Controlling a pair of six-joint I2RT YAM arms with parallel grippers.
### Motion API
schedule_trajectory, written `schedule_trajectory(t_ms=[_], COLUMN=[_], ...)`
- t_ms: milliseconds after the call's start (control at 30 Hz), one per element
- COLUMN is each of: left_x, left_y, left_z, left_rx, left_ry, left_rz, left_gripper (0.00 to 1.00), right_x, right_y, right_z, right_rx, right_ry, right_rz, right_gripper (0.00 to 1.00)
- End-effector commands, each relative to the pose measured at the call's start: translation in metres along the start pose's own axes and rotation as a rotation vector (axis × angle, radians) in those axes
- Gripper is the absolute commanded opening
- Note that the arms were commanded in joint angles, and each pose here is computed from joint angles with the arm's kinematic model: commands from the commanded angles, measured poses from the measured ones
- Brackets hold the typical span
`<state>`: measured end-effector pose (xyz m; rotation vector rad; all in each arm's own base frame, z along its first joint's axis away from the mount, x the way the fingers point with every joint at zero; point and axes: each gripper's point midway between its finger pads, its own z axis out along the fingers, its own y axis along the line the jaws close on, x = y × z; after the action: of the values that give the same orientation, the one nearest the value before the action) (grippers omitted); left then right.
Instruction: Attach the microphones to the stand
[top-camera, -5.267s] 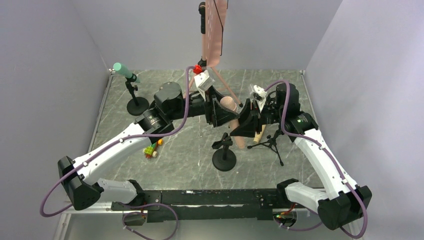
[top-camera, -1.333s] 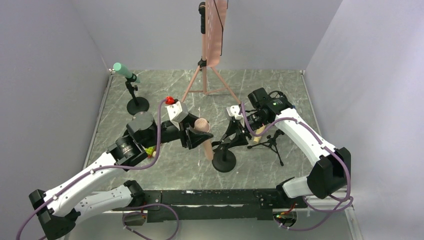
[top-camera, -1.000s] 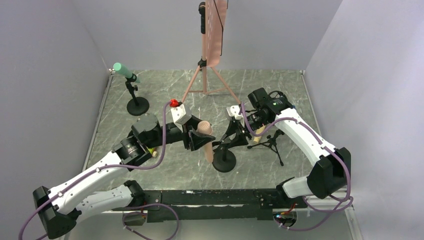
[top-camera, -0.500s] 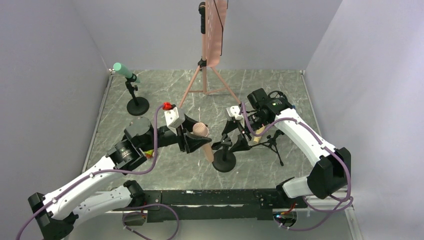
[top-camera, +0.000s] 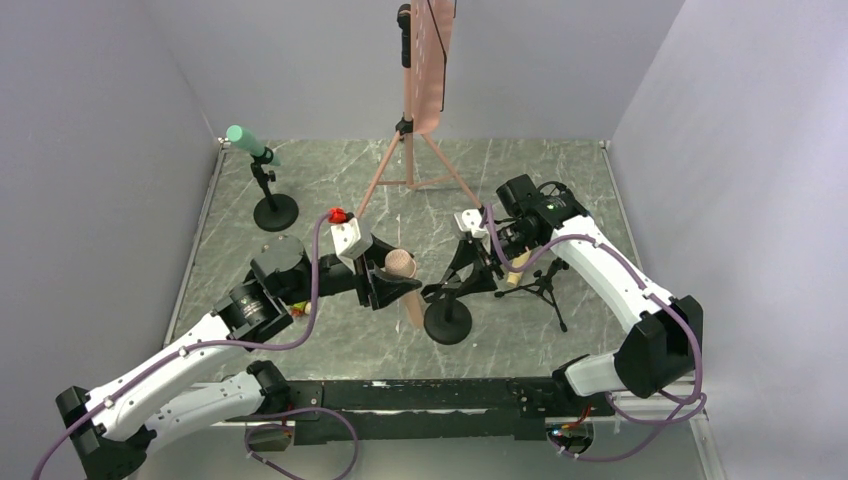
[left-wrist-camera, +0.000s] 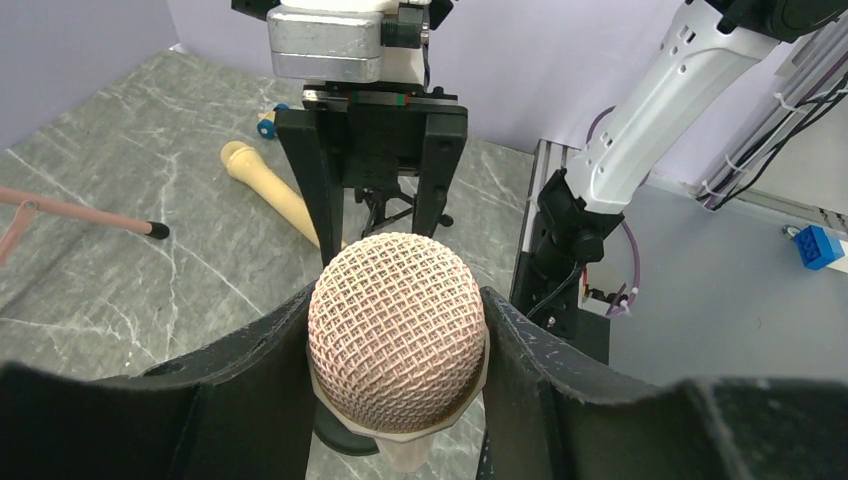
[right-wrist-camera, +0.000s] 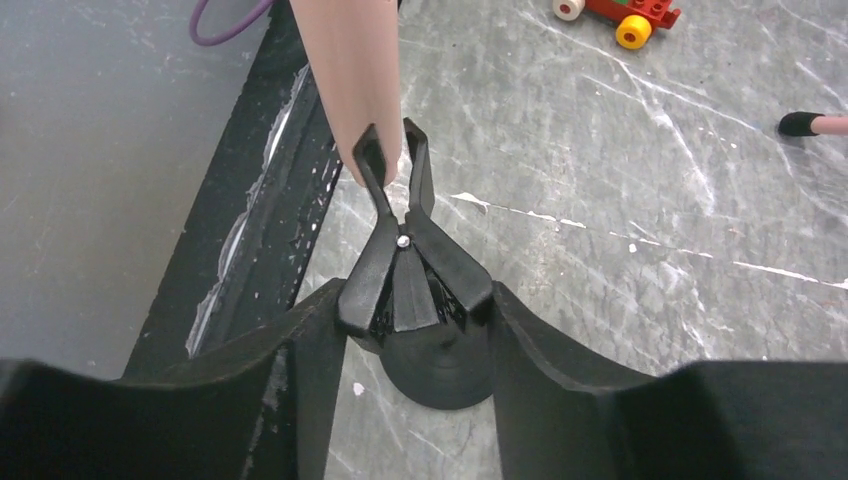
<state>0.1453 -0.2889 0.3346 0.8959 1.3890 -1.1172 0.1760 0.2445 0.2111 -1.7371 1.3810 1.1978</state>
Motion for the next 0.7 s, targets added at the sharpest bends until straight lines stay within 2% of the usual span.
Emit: schedule_trajectory(t_ms=[0,133,267,667], left_x=[-0.017,-0.020,-0.023,-0.035], left_y=[-0.001,0.003,0.004,-0.002], left_z=[-0.001,0.001,0.004,0.026], left_rx=[0.000,-0.013,-0.012,0.065], left_ry=[-0.045,-0.046,-0.052,-0.096], left_rz=[0.041,0.054,0.060,0.053], left_gripper=[0.00,0.00,0.00,0.00], right_x=[-0.020,-0.018,-0.017,-0.016], right_y=[0.004,0.006,0.006,0.005], right_z=[-0.006,-0.005,-0.005,-0.005], right_rx=[-0.008,-0.013,-0.010,-0.009], right_ry=[-0.041,-0.037,-0.034,-0.036], right_rz=[-0.058,-0.061,-0.063,-0.058], right_gripper=[0.45,0.30,0.21,0.20])
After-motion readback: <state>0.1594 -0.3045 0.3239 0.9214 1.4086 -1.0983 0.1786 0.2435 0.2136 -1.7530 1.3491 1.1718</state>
